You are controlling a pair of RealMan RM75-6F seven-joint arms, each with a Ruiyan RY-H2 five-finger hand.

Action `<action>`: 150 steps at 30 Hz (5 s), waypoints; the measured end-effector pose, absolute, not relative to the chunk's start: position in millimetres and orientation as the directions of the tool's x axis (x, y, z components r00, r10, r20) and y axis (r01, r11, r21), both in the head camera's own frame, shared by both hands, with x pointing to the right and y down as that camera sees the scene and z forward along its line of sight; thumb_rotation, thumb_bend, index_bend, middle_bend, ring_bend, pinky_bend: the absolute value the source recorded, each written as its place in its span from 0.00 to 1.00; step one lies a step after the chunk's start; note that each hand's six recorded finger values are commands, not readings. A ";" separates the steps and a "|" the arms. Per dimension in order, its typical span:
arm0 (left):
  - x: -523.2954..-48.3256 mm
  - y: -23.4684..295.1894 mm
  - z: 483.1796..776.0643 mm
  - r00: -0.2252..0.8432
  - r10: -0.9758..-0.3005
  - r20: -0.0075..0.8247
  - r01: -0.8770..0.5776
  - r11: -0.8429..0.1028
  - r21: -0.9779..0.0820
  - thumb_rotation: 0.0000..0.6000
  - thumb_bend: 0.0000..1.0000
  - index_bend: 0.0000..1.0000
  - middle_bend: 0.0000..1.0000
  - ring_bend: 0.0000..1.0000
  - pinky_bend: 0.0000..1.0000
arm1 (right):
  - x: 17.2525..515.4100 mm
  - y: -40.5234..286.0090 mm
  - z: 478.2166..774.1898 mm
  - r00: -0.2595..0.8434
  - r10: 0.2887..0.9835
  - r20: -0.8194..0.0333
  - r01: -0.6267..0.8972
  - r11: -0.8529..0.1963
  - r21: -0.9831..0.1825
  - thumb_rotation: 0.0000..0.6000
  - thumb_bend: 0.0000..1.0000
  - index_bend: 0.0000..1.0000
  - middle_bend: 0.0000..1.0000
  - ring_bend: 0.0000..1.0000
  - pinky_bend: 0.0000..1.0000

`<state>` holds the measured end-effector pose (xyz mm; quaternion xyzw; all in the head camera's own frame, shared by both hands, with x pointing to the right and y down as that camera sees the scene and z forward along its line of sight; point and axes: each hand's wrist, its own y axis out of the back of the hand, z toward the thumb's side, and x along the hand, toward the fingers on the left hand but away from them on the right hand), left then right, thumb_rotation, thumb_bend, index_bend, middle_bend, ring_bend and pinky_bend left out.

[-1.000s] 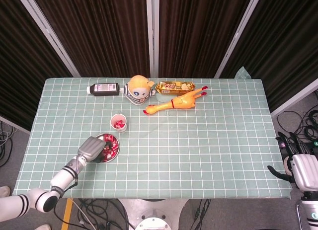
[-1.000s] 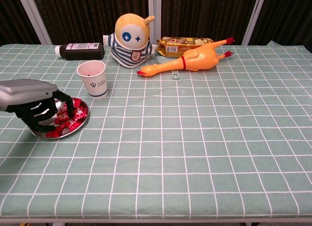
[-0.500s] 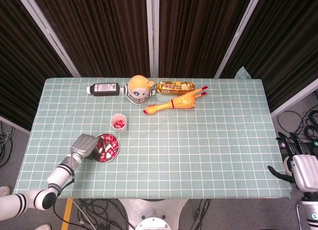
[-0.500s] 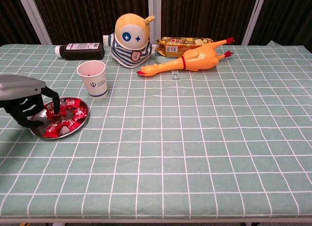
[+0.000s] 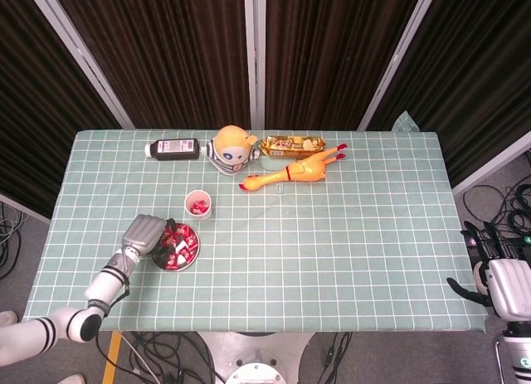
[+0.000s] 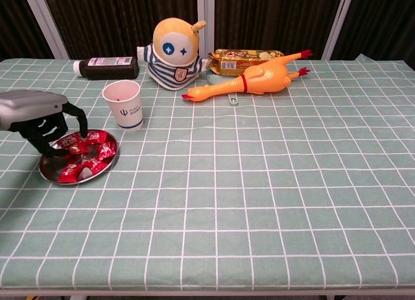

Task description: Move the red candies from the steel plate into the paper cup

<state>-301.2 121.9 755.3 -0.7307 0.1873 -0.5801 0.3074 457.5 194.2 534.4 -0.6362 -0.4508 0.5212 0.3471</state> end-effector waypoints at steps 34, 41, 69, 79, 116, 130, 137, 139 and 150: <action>-302.0 128.9 759.5 0.196 -0.596 0.779 0.125 -0.773 -0.622 1.00 0.30 0.48 0.89 0.83 0.98 | 458.5 194.0 534.8 0.042 0.934 -0.355 0.209 -0.355 -0.911 1.00 0.08 0.04 0.21 0.01 0.16; -297.5 131.4 755.7 0.212 -0.596 0.775 0.122 -0.770 -0.626 1.00 0.30 0.50 0.89 0.83 0.98 | 458.1 193.5 535.0 0.044 0.934 -0.355 0.208 -0.356 -0.911 1.00 0.08 0.04 0.21 0.01 0.17; -305.9 134.8 762.2 0.192 -0.604 0.773 0.146 -0.761 -0.632 1.00 0.31 0.54 0.89 0.83 0.98 | 457.1 192.9 535.3 0.043 0.932 -0.359 0.207 -0.360 -0.910 1.00 0.08 0.04 0.21 0.01 0.17; -307.5 134.9 765.5 0.195 -0.609 0.769 0.129 -0.761 -0.636 1.00 0.35 0.63 0.91 0.83 0.98 | 455.8 193.1 535.1 0.045 0.932 -0.361 0.206 -0.362 -0.909 1.00 0.08 0.04 0.21 0.01 0.18; -230.0 29.4 728.5 0.305 -0.696 0.650 -0.040 -0.691 -0.722 1.00 0.38 0.53 0.89 0.83 0.98 | 463.9 193.3 537.1 0.030 0.932 -0.362 0.220 -0.359 -0.907 1.00 0.08 0.04 0.21 0.01 0.18; -252.2 45.5 694.9 0.301 -0.744 0.596 -0.080 -0.643 -0.762 1.00 0.37 0.41 0.88 0.82 0.98 | 459.8 190.7 537.3 0.045 0.932 -0.359 0.219 -0.359 -0.907 1.00 0.08 0.04 0.21 0.01 0.19; -301.6 78.8 701.8 0.227 -0.704 0.674 -0.039 -0.698 -0.715 1.00 0.38 0.41 0.88 0.82 0.98 | 456.2 189.9 539.7 0.058 0.930 -0.362 0.223 -0.366 -0.904 1.00 0.08 0.04 0.21 0.01 0.19; -307.4 84.6 709.2 0.212 -0.681 0.701 -0.023 -0.721 -0.693 1.00 0.38 0.41 0.88 0.82 0.98 | 454.6 189.8 540.3 0.065 0.930 -0.362 0.224 -0.367 -0.903 1.00 0.08 0.04 0.21 0.01 0.19; -326.3 108.7 743.8 0.122 -0.584 0.802 0.061 -0.802 -0.594 1.00 0.38 0.40 0.88 0.82 0.98 | 455.6 191.3 538.1 0.055 0.931 -0.362 0.218 -0.365 -0.905 1.00 0.08 0.04 0.21 0.01 0.19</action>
